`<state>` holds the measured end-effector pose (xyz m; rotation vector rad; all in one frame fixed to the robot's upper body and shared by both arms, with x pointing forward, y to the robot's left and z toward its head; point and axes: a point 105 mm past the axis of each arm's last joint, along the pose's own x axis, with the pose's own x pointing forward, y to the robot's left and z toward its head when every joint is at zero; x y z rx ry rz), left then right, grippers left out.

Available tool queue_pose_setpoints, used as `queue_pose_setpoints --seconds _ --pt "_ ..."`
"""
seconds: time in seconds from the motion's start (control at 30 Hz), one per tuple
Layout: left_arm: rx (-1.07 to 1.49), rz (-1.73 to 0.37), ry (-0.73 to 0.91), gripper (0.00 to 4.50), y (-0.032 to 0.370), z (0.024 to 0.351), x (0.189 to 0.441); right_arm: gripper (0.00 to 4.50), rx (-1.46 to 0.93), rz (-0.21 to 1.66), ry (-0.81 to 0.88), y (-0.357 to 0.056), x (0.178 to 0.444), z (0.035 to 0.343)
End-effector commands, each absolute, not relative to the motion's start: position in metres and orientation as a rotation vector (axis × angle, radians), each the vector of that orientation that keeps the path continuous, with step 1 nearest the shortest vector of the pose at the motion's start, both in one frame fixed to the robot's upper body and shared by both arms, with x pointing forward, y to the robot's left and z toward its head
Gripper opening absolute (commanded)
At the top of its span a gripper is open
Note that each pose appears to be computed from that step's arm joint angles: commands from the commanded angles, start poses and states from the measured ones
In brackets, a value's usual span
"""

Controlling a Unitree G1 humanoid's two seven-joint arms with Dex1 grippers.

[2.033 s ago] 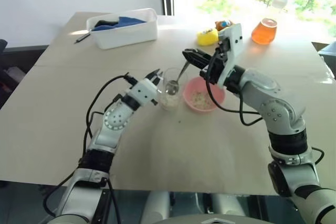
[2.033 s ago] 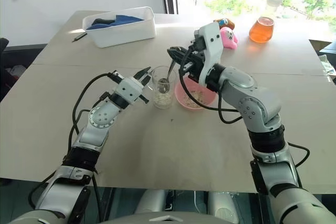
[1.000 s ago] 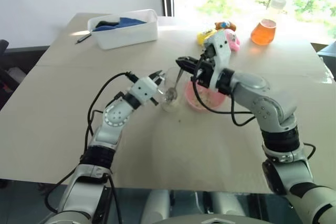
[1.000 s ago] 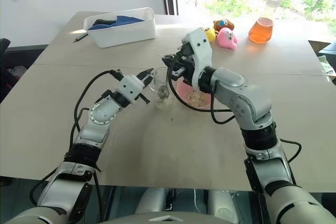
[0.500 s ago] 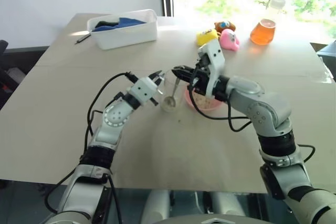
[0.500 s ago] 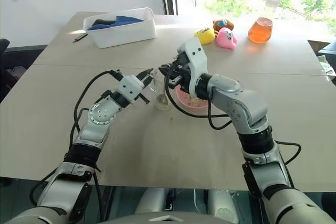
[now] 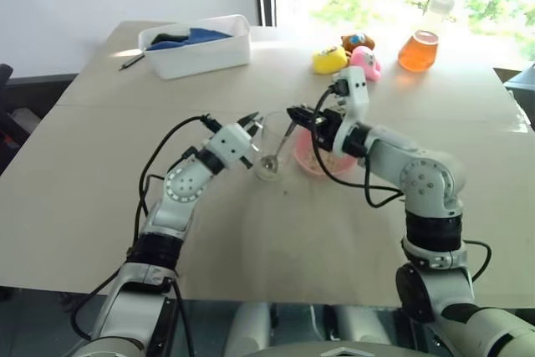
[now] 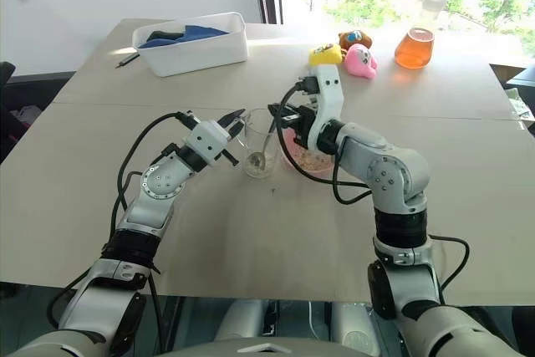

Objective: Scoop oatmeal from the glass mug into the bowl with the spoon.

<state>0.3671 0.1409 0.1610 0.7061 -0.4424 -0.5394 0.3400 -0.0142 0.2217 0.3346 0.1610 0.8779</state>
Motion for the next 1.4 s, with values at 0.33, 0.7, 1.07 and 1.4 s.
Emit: queue_pose_setpoints --seconds 0.33,0.7,1.07,1.4 --pt "0.715 -0.527 -0.491 0.08 0.138 0.168 0.364 0.00 0.355 0.899 0.000 -0.043 0.335 0.296" --pt "0.678 -0.487 -0.501 0.08 0.136 0.162 0.369 0.00 0.482 0.851 0.020 -0.061 0.338 0.305" --pt "0.683 -0.480 -0.537 0.08 0.132 0.159 0.369 0.00 0.656 0.755 0.099 -0.080 0.346 0.296" --pt "0.673 -0.458 -0.542 0.08 0.133 0.158 0.370 0.00 0.767 0.707 0.148 -0.093 0.350 0.293"
